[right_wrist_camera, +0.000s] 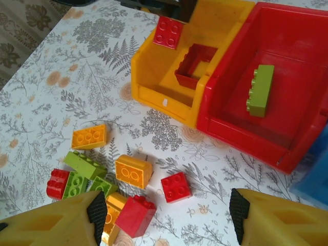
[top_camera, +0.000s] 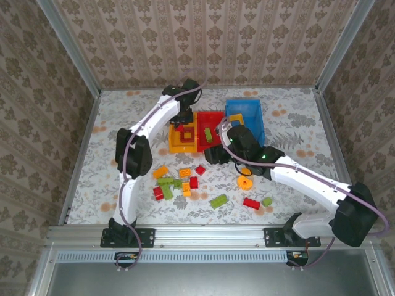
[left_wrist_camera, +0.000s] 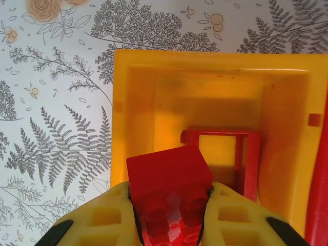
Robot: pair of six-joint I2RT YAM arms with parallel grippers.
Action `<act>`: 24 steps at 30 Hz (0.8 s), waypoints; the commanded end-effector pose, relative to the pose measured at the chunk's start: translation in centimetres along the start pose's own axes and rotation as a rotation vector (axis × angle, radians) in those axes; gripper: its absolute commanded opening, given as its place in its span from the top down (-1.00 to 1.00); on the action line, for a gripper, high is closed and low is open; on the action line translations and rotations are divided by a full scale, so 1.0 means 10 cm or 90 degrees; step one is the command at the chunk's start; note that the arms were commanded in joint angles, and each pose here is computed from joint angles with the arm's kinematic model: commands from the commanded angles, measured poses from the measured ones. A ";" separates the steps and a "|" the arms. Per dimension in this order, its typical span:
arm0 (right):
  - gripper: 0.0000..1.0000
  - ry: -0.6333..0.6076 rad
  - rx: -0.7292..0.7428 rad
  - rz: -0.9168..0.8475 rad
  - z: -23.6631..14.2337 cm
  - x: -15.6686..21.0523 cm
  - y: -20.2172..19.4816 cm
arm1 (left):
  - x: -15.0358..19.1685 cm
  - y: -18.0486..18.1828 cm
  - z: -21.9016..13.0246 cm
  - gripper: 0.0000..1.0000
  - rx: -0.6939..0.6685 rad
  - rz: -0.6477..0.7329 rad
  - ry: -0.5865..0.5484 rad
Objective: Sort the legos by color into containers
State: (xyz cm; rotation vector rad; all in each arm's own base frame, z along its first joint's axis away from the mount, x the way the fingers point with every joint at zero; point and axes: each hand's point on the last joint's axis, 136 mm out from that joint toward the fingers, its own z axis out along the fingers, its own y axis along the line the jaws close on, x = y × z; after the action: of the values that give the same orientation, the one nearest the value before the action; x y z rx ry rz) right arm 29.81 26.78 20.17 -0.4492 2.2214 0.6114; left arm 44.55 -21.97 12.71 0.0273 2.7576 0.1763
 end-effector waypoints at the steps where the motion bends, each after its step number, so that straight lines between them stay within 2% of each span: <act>1: -0.39 -0.069 -0.053 -0.016 0.03 -0.36 0.22 | -0.03 0.10 0.01 0.71 -0.024 0.029 0.005; 4: -0.41 -0.090 -0.071 -0.022 0.09 -0.51 0.31 | -0.02 0.08 0.10 0.70 -0.029 0.035 0.014; 6: -0.41 -0.078 -0.069 -0.025 0.22 -0.52 0.31 | 0.00 0.08 0.16 0.70 -0.035 0.040 0.020; 12: -0.42 -0.068 -0.072 -0.028 0.30 -0.53 0.33 | 0.04 0.07 0.27 0.63 -0.044 0.046 0.034; 18: -0.43 -0.059 -0.062 -0.020 0.27 -0.43 0.26 | 0.04 0.01 0.27 0.29 -0.028 0.047 0.037; 24: -0.45 -0.056 -0.044 -0.017 0.18 -0.38 0.15 | -0.05 -0.01 0.09 0.09 -0.019 0.047 0.015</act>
State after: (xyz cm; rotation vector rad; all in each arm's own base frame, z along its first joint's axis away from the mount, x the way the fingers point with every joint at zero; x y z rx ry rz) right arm 32.95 30.47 21.40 -0.4842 2.1378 0.6888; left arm 45.34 -22.29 10.62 0.1073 2.7897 0.2347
